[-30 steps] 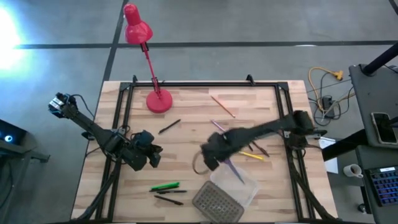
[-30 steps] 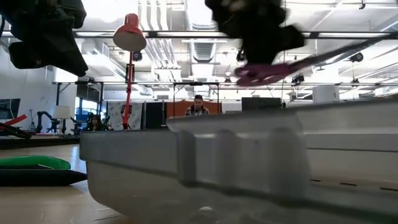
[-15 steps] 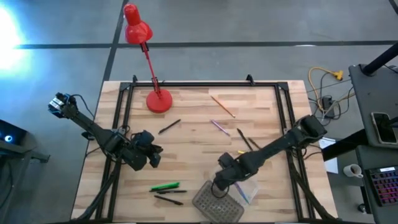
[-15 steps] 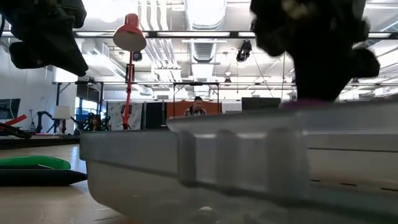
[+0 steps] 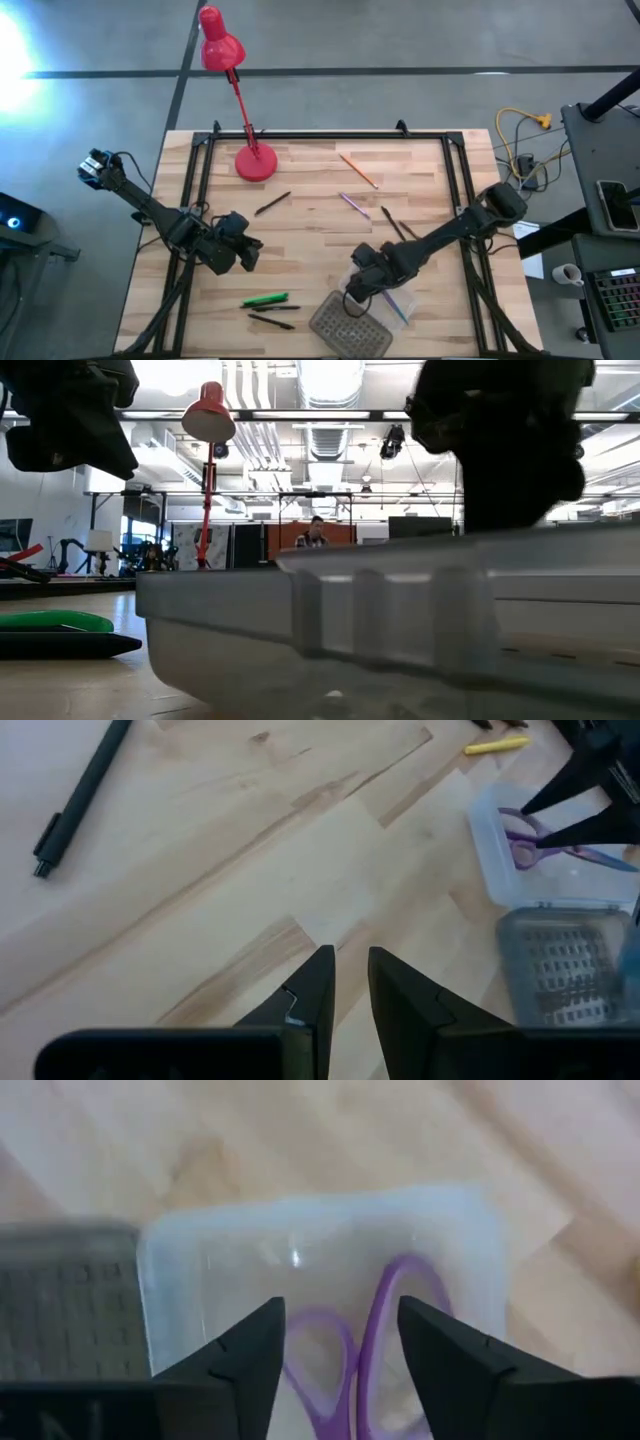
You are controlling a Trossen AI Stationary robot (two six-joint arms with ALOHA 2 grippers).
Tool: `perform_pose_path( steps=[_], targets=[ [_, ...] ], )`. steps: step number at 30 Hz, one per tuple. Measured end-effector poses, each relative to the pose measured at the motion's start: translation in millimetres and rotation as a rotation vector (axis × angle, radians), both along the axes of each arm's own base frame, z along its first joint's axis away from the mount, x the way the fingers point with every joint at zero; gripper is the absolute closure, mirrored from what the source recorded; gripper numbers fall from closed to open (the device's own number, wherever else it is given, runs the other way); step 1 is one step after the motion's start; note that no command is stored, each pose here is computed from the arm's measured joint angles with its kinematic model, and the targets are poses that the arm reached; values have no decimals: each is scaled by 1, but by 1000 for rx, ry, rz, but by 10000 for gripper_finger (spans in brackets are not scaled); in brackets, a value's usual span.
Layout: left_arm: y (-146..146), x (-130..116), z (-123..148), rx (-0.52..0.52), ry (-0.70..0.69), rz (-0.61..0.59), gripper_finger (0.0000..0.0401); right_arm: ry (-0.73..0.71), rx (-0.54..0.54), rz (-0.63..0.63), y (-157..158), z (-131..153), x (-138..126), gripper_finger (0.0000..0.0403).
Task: Pick & place school supplies into a supply box
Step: Adjust the purple scissors in the supply box
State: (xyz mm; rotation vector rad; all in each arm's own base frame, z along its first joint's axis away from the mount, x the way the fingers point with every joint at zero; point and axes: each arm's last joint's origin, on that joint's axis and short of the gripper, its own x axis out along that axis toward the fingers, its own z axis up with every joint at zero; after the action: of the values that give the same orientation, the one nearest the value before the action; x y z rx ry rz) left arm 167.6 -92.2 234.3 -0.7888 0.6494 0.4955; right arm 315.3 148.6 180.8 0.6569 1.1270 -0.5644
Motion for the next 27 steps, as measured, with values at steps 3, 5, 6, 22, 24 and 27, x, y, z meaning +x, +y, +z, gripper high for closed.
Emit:
perform_pose_path(
  steps=[3, 5, 6, 22, 24, 27],
  targets=[
    [0, 0, 0, -23, -9, 20, 352, -60, -28, -91, -10, 3, 6, 207],
    [0, 0, 0, -40, -14, 36, 352, -113, 2, -146, -17, 3, 14, 206],
    [0, 0, 0, -43, -16, 40, 352, -146, 18, -162, -21, 3, 19, 207],
    [-2, 5, -4, -30, -8, 49, 352, 275, 162, 340, -12, 29, -50, 239],
    [-2, 6, -6, -25, -1, 53, 352, 297, 213, 353, -4, 18, -50, 247],
    [-3, 7, -7, -26, 2, 59, 352, 349, 222, 371, 4, 6, -52, 257]
  ],
)
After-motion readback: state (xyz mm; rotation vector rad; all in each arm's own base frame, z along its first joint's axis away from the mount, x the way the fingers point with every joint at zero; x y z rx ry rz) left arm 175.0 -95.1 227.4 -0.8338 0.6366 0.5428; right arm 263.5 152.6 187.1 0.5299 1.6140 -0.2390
